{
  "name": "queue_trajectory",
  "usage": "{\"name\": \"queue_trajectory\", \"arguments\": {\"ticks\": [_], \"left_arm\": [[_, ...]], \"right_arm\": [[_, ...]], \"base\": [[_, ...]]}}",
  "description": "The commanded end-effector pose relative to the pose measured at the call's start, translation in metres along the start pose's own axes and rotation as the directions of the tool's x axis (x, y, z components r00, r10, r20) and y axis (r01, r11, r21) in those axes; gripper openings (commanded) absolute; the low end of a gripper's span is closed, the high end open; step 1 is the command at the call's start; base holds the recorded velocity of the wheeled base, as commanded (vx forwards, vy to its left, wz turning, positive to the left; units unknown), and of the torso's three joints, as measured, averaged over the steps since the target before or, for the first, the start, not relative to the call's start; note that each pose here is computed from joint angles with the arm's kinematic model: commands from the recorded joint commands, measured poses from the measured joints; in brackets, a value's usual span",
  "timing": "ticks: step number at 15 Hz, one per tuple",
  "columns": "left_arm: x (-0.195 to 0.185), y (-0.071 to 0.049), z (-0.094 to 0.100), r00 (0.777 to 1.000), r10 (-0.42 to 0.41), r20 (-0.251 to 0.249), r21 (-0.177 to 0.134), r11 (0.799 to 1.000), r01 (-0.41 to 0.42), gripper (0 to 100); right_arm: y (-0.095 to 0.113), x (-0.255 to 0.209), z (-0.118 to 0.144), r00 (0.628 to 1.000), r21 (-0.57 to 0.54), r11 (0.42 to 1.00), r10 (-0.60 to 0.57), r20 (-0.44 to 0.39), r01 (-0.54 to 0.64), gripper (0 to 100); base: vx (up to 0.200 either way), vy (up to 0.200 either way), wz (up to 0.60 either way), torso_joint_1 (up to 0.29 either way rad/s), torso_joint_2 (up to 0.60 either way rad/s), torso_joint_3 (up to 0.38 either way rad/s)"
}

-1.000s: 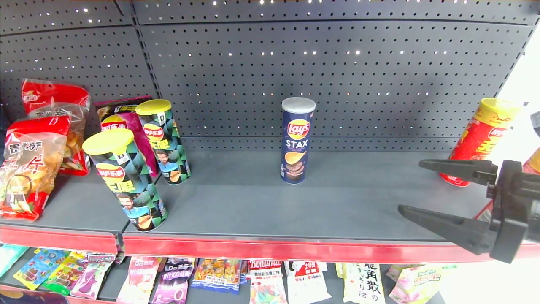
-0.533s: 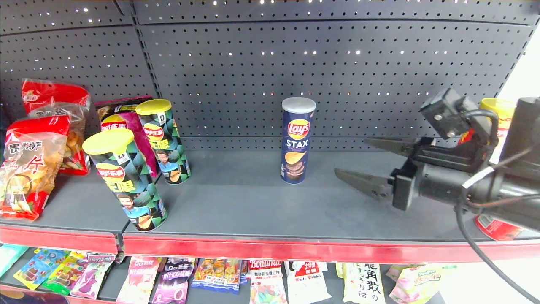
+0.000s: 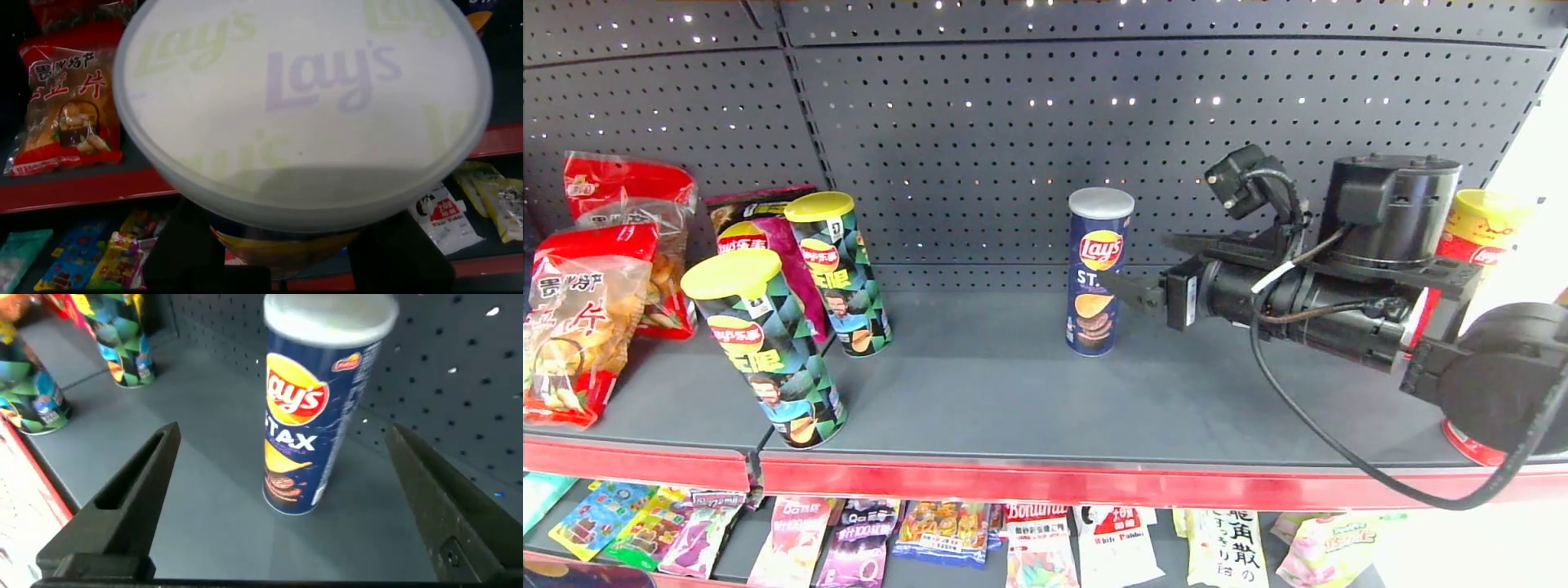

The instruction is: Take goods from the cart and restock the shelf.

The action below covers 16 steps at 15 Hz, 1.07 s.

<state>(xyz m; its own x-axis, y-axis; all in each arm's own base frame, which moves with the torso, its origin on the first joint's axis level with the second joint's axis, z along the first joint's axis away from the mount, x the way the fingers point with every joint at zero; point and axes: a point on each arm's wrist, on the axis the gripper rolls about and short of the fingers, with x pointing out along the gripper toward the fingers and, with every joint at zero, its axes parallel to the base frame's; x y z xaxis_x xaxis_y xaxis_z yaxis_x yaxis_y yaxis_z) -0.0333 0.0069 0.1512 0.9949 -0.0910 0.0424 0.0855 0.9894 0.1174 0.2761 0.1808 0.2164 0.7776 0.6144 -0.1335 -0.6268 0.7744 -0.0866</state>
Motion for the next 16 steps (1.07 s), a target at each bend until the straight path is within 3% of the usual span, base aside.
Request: {"name": "queue_trajectory", "arguments": {"ticks": [1, 16], "left_arm": [[0.001, 0.000, 0.000, 1.000, 0.000, -0.004, 0.004, 1.000, 0.000, 0], [0.001, -0.001, -0.005, 0.999, -0.005, -0.037, 0.014, 1.000, 0.006, 0]], "right_arm": [[0.000, 0.012, -0.009, 1.000, 0.003, 1.000, -0.004, -0.029, 0.004, 100], [-0.008, 0.074, -0.010, 0.999, 0.034, 0.998, -0.049, 0.005, 0.049, 100]], "base": [[0.000, 0.000, 0.00, 0.000, 0.00, 0.000], [0.000, 0.000, 0.00, 0.000, 0.00, 0.000]]}}
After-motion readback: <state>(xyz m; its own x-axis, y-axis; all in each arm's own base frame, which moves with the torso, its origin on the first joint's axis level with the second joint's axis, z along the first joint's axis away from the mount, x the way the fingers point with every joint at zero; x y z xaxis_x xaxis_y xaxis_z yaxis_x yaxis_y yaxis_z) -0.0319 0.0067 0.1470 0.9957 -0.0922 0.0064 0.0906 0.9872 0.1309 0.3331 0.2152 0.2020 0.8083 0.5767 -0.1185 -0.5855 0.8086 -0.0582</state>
